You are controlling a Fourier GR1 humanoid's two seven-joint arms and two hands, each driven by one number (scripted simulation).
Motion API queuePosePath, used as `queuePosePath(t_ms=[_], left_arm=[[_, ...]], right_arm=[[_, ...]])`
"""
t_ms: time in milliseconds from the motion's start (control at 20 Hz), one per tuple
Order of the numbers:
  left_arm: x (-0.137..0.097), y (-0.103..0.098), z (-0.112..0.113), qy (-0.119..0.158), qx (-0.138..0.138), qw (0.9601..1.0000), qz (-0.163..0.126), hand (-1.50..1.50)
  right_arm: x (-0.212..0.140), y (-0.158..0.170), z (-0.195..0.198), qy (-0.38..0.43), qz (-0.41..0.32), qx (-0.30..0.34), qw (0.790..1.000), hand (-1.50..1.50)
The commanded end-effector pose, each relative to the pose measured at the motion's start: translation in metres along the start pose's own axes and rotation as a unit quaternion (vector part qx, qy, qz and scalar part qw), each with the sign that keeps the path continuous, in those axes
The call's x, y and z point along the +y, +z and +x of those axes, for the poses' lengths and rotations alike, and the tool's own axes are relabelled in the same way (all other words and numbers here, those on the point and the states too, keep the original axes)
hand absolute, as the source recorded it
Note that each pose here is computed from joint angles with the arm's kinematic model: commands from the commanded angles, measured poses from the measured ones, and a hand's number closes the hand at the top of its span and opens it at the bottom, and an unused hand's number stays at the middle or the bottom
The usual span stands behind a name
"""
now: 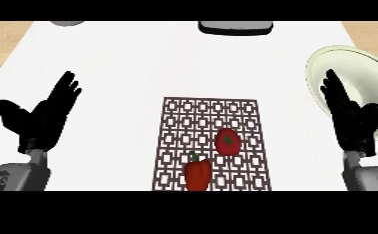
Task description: Pick the tomato from the placemat and place it in the bowl
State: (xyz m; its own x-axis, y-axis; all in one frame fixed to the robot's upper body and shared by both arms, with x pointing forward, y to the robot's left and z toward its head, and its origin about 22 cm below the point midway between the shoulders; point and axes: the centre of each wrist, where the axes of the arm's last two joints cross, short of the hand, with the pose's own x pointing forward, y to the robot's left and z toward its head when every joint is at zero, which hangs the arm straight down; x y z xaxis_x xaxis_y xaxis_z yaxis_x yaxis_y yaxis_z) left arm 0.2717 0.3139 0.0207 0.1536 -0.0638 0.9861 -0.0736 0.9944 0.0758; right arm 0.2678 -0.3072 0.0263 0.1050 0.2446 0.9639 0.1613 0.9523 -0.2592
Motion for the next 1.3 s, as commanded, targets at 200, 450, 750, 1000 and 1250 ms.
queuePosePath(t_ms=[200,450,750,1000,1250], left_arm=[[0.005,-0.019,0.067,-0.027,-0.154,0.9876,0.009,0.00],[0.009,-0.018,0.069,-0.024,-0.172,0.9839,0.043,0.00],[0.021,-0.016,0.057,-0.017,-0.171,0.9833,0.060,0.00],[0.029,-0.005,0.062,-0.024,-0.175,0.9819,0.068,0.00],[0.040,-0.009,0.063,-0.025,-0.178,0.9816,0.065,0.00]], right_arm=[[0.158,0.031,0.094,-0.142,0.311,-0.188,0.921,-1.50],[0.187,0.063,0.100,-0.012,0.131,-0.322,0.938,-1.50],[0.217,0.144,0.094,0.069,0.159,-0.360,0.917,-1.50],[0.174,0.148,0.117,0.212,0.127,-0.318,0.915,-1.50],[0.138,0.161,0.144,0.324,0.141,-0.241,0.904,-1.50]])
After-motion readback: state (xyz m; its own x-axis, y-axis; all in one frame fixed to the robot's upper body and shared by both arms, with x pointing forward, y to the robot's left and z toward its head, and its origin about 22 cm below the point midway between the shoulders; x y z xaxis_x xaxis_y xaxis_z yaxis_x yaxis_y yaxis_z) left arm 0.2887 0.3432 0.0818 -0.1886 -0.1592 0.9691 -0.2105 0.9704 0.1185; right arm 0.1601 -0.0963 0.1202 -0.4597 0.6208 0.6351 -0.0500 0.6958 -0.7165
